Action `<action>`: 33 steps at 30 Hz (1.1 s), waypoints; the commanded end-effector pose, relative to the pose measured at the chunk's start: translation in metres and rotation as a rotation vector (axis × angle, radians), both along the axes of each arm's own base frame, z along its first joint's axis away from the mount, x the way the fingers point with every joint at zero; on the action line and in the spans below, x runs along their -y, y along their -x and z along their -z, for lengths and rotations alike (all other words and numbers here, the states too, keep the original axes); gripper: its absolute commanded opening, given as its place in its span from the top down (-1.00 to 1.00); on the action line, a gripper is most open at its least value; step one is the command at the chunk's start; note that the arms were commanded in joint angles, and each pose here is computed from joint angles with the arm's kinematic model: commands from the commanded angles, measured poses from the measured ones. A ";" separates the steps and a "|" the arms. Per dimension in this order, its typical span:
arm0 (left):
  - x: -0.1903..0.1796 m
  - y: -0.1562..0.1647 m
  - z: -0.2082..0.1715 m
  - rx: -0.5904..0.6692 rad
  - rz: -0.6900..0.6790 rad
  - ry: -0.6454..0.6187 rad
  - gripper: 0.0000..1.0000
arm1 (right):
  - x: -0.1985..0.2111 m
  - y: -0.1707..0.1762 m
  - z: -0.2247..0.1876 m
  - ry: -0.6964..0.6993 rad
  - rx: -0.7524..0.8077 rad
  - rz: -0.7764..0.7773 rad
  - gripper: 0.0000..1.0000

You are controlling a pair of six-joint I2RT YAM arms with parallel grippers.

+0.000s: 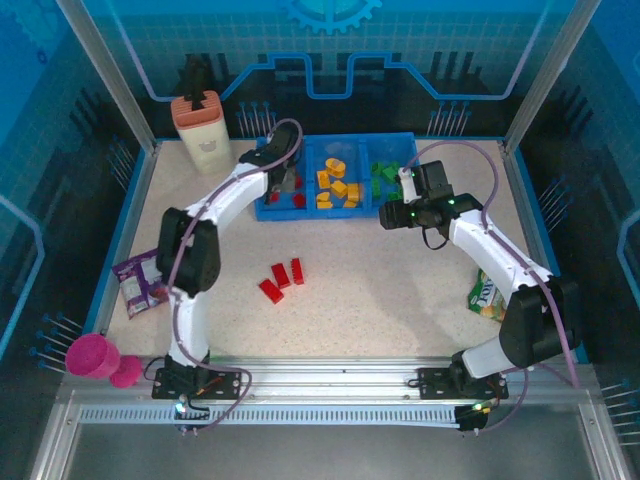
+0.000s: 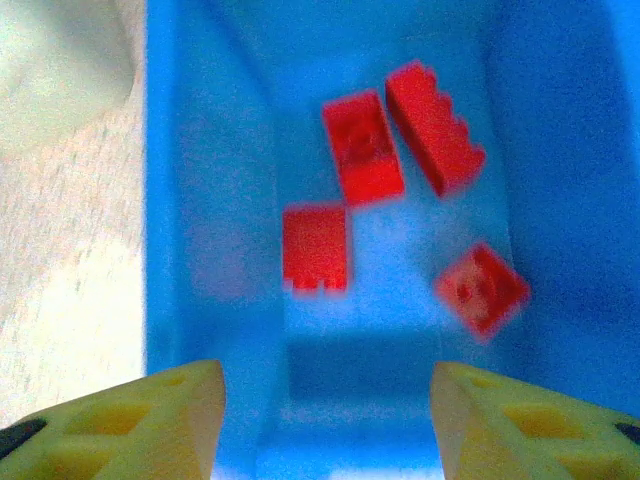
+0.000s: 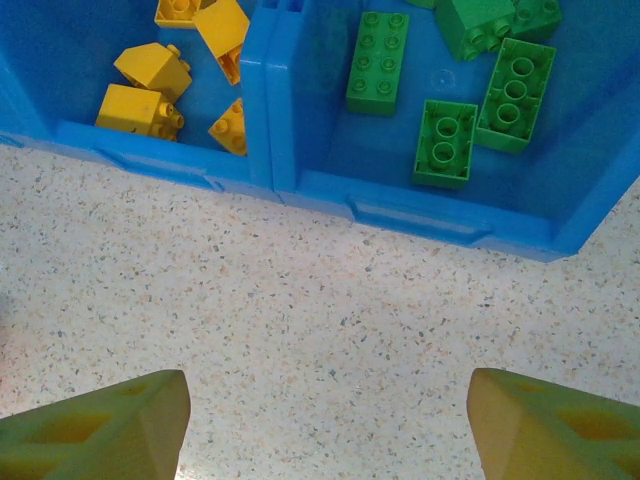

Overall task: Sort the legos into containers by color
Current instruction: Place the lego in the container, then pick up the lego from the center of the table.

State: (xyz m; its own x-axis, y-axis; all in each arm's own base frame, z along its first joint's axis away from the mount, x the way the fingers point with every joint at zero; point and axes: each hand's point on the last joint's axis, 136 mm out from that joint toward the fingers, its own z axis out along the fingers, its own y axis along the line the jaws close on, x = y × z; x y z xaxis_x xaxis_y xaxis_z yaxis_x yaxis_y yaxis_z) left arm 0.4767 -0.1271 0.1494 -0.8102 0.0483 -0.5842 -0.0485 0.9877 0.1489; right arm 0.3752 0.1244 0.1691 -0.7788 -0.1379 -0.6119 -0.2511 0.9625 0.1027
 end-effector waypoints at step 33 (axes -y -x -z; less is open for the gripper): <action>0.084 0.190 0.109 -0.256 -0.168 0.155 -0.14 | -0.015 0.003 -0.007 -0.021 0.004 -0.055 -0.50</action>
State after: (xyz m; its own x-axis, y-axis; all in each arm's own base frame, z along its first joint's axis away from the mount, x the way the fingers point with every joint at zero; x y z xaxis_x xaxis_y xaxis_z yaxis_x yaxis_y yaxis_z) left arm 0.2763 -0.2146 0.0437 -0.9307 -0.1597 -0.3292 -0.1761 0.9842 0.0203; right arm 0.3721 0.1312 0.1739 -0.7711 -0.1452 -0.6199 -0.2770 0.9532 0.1214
